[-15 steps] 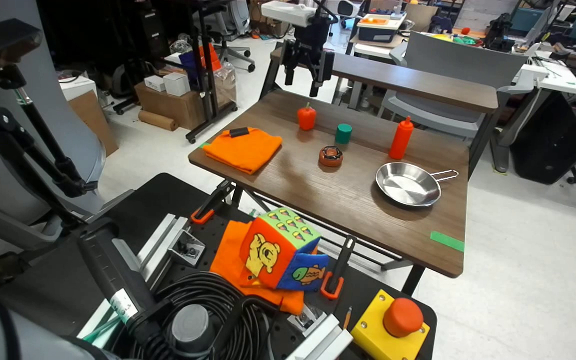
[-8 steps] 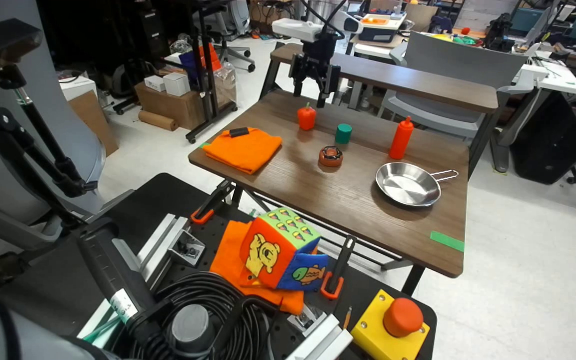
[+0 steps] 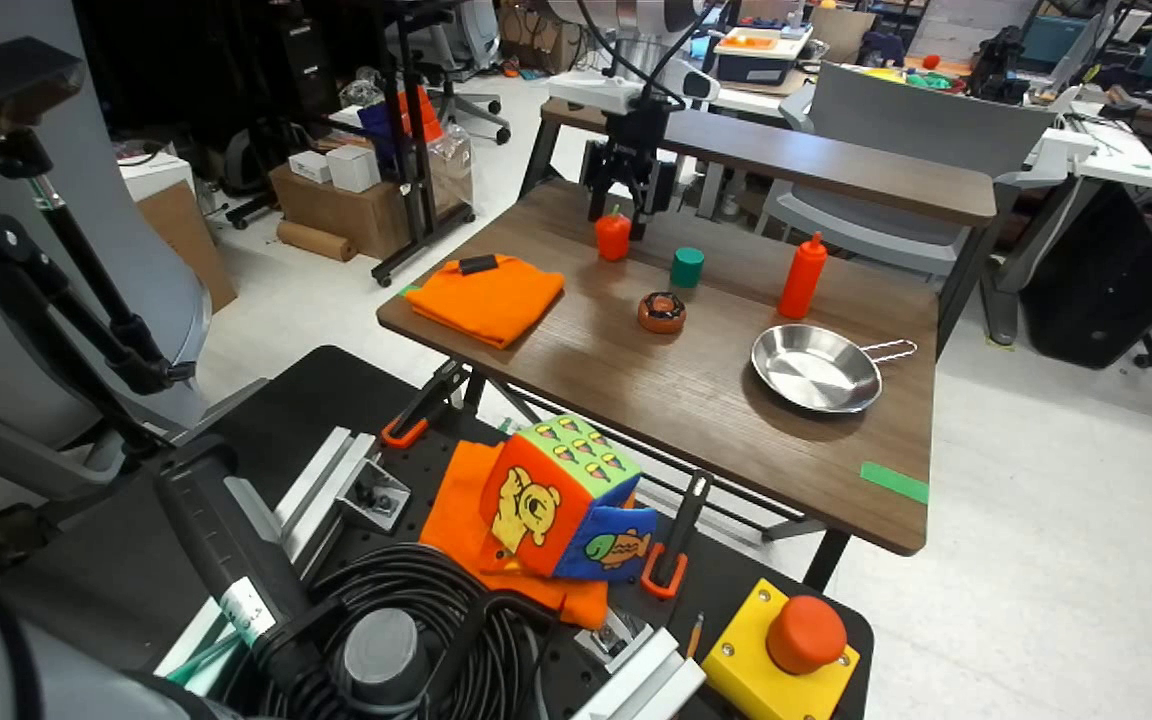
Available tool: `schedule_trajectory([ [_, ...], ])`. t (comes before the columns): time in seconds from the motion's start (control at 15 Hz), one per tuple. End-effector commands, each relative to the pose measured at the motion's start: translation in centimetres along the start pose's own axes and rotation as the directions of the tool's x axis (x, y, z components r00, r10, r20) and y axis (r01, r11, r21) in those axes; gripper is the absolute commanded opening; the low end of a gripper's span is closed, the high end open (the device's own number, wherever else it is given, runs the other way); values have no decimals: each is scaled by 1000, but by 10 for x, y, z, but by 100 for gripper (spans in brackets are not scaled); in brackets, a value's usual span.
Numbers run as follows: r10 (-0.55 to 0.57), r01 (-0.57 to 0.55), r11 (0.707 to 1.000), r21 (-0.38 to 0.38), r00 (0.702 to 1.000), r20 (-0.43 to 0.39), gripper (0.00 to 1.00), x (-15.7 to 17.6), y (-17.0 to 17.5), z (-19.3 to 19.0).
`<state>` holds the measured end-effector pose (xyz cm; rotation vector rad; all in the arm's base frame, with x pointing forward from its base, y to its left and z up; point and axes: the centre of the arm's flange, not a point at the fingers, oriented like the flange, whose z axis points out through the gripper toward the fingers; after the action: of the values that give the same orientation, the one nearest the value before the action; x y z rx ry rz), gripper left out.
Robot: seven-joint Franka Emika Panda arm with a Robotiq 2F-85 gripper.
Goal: Put the red pepper on the pan
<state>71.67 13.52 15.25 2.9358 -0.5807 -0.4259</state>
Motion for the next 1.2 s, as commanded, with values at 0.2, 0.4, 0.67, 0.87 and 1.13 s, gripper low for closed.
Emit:
schedule_trajectory([
  [0.2, 2, -2, 997, -77, 1000, 6, 34, 24, -23, 2],
  [0.4, -32, 31, 996, -84, 999, -7, 22, 11, -26, -15],
  [0.67, -97, 90, 992, -85, 992, -77, 22, -30, -24, -58],
  [0.87, -116, 108, 992, -72, 987, -113, 22, -70, 3, -98],
  [1.13, -58, 55, 997, -45, 996, -73, 22, -89, 53, -124],
])
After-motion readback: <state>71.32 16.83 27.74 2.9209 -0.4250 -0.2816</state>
